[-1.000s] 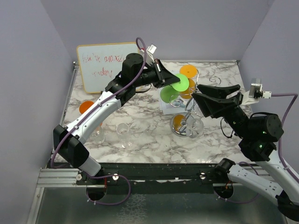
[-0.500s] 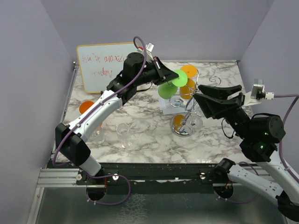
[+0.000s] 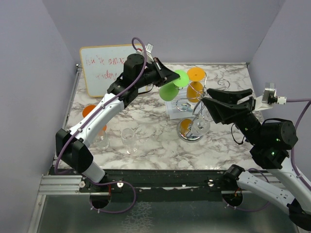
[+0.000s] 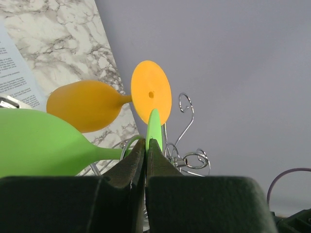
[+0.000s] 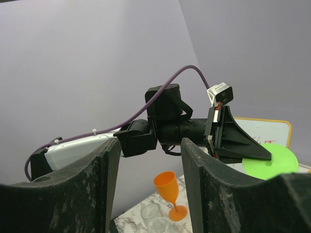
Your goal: Place the wine glass upside down on the wine glass rack
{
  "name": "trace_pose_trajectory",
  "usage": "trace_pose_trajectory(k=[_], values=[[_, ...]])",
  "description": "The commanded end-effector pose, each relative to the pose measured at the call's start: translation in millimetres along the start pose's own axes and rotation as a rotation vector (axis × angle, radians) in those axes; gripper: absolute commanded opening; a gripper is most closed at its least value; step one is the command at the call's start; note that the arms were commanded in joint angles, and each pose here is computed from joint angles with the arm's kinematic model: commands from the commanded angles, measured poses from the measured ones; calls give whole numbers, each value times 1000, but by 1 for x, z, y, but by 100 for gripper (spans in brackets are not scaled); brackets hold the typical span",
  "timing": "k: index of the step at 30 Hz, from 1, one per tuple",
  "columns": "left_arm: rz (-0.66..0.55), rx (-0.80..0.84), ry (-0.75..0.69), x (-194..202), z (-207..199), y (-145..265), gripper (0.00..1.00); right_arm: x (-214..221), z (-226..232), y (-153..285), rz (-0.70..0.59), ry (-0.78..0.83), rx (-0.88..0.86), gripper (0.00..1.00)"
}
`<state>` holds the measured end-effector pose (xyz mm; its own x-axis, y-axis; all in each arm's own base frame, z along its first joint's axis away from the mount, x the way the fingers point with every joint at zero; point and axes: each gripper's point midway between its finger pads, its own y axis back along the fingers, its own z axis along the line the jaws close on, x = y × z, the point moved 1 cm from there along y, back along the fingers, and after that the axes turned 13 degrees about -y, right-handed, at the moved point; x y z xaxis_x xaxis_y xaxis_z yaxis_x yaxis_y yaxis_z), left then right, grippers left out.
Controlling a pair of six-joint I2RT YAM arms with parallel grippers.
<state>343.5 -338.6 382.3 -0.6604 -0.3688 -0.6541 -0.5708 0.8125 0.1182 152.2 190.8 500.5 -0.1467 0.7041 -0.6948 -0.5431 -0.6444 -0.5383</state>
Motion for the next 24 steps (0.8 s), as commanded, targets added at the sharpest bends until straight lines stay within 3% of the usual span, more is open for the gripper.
trace_pose_trajectory(k=[1, 18, 24], values=[[-32, 17, -12, -8, -13, 19, 0, 3, 5, 2, 11, -16, -24, 58], [64, 41, 24, 18, -9, 24, 1, 11, -1, -2, 25, -36, -15, 58], [85, 30, 14, 22, -7, 25, 9, 10, -1, -2, 21, -36, -11, 58]])
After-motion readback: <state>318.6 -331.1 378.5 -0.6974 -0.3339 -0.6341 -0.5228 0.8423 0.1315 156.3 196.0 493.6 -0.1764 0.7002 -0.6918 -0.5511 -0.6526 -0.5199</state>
